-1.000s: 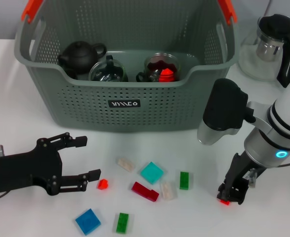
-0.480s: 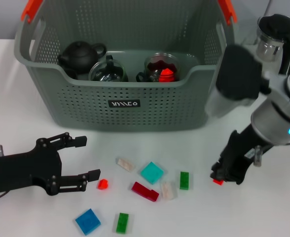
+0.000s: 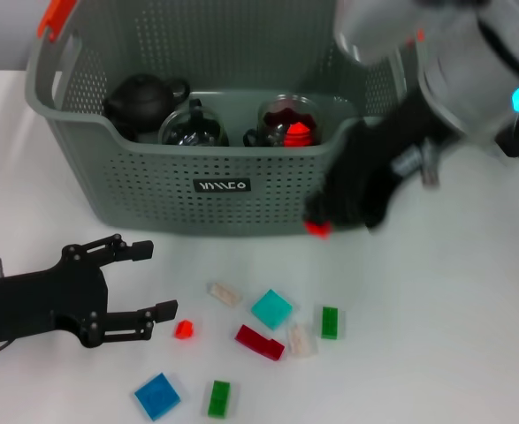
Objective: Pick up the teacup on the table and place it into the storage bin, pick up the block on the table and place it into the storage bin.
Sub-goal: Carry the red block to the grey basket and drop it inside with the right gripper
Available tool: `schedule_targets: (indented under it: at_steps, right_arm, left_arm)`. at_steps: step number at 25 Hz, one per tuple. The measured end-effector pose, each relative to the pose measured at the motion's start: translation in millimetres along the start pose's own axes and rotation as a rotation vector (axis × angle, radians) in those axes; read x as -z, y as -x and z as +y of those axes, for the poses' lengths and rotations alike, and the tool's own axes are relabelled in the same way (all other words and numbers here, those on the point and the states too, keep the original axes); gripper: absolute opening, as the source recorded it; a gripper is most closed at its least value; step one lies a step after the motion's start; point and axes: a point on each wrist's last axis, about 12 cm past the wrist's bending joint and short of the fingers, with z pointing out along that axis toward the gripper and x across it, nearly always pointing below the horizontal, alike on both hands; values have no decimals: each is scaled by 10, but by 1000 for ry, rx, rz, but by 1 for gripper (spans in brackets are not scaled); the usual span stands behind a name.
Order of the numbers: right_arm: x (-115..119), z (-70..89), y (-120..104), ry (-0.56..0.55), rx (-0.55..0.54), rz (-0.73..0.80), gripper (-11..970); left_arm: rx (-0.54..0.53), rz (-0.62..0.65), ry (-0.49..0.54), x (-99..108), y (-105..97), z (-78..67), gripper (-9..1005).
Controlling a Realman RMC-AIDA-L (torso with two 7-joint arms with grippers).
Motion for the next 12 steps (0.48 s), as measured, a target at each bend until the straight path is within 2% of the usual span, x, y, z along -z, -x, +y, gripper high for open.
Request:
schedule_targets:
  at_steps: [6,12]
  right_arm:
    - [246,-176,326,-136,58,-118,108]
    - [247,-441,447,-278,34,-209,127]
  left_arm:
    - [2,-1,3,11,-4,-1,878]
    - [1,-4,-1,25,4,-2,878]
